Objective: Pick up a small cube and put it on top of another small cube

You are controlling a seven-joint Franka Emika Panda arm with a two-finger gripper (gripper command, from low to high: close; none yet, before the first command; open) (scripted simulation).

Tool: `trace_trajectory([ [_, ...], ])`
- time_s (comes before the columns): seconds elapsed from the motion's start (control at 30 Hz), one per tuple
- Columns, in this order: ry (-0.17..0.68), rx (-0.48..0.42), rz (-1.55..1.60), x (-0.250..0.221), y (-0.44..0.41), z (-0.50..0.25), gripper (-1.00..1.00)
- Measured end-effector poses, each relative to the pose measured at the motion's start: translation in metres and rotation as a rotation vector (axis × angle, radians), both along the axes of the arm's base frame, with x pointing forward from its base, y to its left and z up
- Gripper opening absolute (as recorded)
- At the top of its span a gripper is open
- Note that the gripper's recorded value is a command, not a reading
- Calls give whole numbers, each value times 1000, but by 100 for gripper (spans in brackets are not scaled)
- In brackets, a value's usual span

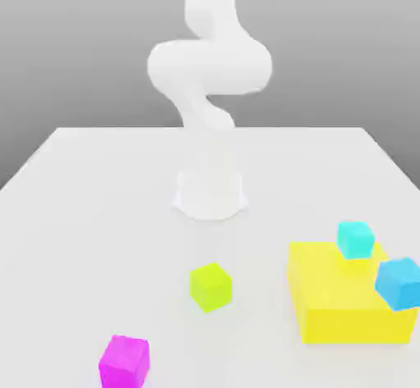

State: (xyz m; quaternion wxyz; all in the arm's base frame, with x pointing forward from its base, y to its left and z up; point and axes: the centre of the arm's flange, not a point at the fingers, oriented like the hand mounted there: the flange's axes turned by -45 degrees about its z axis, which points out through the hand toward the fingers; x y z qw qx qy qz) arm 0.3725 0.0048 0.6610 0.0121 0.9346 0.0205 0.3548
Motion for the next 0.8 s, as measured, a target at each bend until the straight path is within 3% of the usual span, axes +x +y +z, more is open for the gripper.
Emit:
trace_trajectory([
  [0.13,145,-76,80,33,4,-99,0],
  [0.3,326,-140,193,40,3,-225,0],
  [0.6,678,-178,457,-42,-3,-452,0],
  [0.8,709,-183,480,-51,-3,-498,0],
])
